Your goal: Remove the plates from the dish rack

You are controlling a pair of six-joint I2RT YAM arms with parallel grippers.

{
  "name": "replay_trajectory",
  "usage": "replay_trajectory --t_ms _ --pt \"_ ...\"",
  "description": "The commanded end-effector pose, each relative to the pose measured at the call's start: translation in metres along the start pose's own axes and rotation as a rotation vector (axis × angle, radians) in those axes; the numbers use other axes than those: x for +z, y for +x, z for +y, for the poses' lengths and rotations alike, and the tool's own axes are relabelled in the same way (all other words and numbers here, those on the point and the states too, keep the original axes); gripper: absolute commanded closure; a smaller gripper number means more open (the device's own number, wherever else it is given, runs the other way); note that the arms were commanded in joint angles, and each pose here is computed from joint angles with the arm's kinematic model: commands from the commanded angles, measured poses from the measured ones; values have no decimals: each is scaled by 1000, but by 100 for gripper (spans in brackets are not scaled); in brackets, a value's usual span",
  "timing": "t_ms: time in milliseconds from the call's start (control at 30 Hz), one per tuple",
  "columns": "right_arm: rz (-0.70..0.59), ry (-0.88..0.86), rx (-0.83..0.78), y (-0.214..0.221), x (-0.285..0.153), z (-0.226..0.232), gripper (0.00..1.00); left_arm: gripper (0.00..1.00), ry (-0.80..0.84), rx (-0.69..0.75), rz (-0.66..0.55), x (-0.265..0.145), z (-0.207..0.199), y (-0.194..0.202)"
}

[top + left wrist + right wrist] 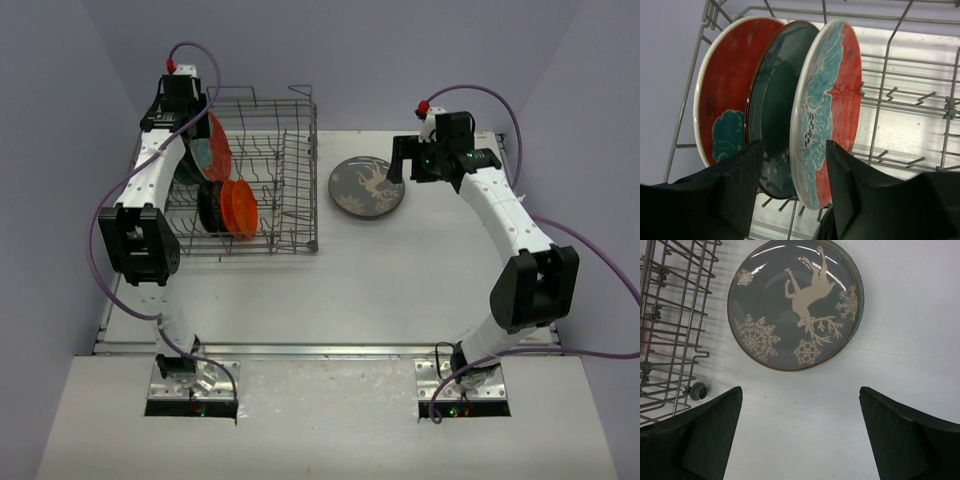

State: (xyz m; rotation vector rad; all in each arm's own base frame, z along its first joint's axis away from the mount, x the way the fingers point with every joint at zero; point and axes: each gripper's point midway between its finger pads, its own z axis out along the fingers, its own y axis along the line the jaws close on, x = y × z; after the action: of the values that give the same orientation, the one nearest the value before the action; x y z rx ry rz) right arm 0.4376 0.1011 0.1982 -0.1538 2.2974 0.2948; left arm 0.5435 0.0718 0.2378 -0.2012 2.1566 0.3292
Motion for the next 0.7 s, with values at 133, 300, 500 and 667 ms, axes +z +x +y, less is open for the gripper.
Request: replay_trajectory --t_ms 133,300,500,667 --pt "-35 -41 13 -11 -8 9 1 56 69 -57 -20 17 -11 -7" --pt "-30 -47 14 -10 -7 10 1 67 119 -67 21 29 -24 6" --pt "-29 -57 15 -11 -9 12 1 96 132 -107 43 36 -27 8" --pt "-31 -71 18 -11 -11 15 1 100 116 -125 -9 19 -19 -11"
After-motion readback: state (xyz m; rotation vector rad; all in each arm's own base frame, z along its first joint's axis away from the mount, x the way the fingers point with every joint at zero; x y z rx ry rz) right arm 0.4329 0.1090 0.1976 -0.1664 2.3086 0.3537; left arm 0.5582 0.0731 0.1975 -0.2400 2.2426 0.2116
